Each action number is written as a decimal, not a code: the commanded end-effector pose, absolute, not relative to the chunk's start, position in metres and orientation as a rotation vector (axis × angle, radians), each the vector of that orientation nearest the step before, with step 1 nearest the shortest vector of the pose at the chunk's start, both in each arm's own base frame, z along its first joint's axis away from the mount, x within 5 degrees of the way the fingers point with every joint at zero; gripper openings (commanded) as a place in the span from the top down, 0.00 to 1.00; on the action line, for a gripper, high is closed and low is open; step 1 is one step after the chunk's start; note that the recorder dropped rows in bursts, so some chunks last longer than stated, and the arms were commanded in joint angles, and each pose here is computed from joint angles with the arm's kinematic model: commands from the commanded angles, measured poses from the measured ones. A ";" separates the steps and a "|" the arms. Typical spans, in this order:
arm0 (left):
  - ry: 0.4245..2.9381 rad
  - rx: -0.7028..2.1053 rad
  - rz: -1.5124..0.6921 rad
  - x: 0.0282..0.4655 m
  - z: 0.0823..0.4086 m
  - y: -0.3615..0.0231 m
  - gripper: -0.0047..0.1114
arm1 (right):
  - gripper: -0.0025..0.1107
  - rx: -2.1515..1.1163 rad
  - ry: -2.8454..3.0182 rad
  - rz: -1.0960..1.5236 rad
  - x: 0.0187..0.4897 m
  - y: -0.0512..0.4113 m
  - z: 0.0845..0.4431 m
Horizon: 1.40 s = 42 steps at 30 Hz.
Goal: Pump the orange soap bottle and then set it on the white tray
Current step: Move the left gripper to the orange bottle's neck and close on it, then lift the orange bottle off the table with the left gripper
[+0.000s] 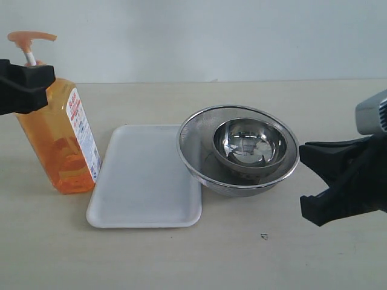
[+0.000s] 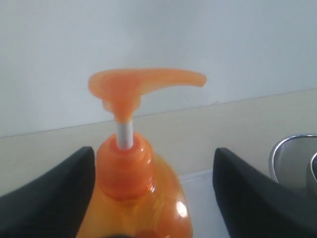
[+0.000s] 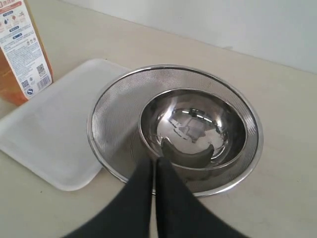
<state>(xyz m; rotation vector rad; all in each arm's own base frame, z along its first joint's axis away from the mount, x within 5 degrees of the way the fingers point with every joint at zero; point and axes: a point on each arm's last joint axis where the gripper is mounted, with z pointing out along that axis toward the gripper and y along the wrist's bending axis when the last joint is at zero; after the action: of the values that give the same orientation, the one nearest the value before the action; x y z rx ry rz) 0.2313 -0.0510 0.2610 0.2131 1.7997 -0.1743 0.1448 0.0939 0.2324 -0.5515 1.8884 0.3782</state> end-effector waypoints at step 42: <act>1.604 0.223 -0.060 0.275 0.231 -0.055 0.41 | 0.98 -0.577 1.863 0.361 0.146 0.094 0.235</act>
<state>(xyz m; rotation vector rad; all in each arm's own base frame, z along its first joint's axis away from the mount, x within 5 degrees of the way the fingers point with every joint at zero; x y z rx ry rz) 0.2707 -0.0542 0.2308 0.2327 1.6470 -0.0639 0.1449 0.0939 0.2324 -0.5670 1.8817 0.3673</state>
